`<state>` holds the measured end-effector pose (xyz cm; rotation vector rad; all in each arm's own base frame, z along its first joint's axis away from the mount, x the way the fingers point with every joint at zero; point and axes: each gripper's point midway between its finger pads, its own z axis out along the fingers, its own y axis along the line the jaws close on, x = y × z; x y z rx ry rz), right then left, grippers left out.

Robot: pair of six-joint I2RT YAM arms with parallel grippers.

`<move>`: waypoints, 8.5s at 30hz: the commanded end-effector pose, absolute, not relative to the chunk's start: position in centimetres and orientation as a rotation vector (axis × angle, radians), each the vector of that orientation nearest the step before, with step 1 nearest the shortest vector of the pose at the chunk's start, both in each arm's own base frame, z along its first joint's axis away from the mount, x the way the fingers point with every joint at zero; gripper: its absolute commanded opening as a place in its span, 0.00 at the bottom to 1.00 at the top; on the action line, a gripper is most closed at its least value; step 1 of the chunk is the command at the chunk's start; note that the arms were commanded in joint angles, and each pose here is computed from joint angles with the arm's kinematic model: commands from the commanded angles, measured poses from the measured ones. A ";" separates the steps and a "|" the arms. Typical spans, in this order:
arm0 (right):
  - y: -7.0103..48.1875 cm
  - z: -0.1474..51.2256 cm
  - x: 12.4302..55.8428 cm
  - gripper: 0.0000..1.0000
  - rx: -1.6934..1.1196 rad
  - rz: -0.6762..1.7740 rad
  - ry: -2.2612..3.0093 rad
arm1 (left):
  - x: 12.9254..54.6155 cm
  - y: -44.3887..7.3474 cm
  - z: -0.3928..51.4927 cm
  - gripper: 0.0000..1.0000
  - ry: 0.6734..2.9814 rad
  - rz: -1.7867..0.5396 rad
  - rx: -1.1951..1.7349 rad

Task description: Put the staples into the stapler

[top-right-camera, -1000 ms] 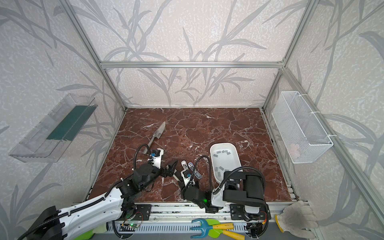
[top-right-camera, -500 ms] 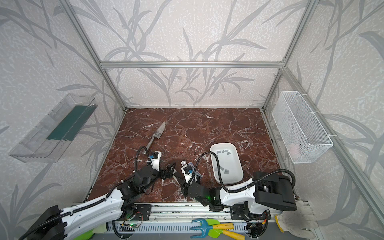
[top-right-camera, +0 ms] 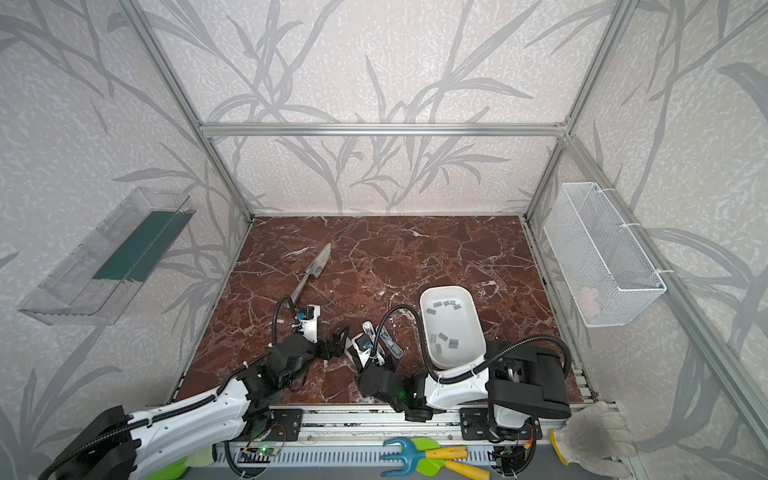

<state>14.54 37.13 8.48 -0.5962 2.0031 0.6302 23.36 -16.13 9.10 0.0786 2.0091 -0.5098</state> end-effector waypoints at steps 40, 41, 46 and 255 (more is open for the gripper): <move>37.2 12.3 12.0 0.32 -0.631 0.731 1.880 | 23.9 -16.1 7.4 0.99 2.070 -0.472 0.025; 36.9 12.3 12.4 0.33 -0.618 0.705 1.882 | 23.9 -16.1 7.5 0.99 2.069 -0.475 0.023; 36.7 11.2 14.0 0.36 -0.598 0.627 1.918 | 23.8 -16.5 7.7 0.99 2.069 -0.500 0.036; 32.1 2.7 18.1 0.16 -0.576 0.369 2.128 | 22.4 -20.8 13.3 0.99 2.095 -0.860 0.063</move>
